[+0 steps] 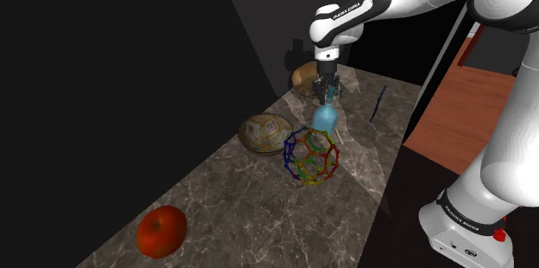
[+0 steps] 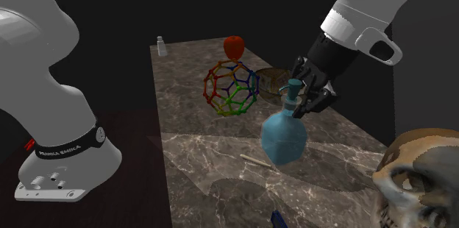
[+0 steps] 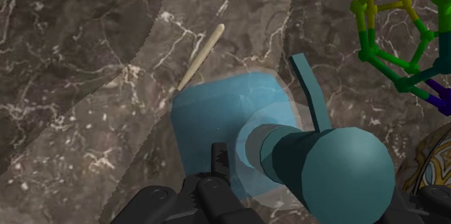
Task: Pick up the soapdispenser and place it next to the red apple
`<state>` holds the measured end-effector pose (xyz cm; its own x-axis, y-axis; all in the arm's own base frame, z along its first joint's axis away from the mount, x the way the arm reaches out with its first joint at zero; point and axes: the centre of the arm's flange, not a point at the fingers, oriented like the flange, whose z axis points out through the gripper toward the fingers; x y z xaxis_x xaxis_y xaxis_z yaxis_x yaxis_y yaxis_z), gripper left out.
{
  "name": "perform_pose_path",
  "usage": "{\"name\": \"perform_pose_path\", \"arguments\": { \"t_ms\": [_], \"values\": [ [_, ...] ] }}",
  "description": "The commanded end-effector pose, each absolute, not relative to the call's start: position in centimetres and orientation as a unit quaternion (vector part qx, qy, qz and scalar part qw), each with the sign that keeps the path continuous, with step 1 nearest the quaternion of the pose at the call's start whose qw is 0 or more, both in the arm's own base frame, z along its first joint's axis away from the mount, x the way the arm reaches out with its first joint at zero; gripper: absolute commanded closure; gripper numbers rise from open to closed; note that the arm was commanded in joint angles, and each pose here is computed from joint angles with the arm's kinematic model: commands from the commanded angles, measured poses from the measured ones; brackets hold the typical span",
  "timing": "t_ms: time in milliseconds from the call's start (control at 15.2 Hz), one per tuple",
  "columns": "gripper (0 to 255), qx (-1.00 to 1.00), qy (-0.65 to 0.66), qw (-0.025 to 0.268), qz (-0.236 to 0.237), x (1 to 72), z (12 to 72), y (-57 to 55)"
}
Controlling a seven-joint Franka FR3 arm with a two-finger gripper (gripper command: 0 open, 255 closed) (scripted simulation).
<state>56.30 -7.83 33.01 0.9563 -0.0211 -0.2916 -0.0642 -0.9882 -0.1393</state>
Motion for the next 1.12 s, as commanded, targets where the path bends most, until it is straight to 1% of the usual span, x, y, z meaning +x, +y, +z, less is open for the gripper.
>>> {"name": "perform_pose_path", "arguments": {
  "t_ms": [0,1056],
  "values": [
    [255,-0.986,0.022,0.074,0.146,56.3,33.0,-7.8],
    [255,-0.986,0.022,0.074,0.146,56.3,40.9,-7.8]
  ]
}}
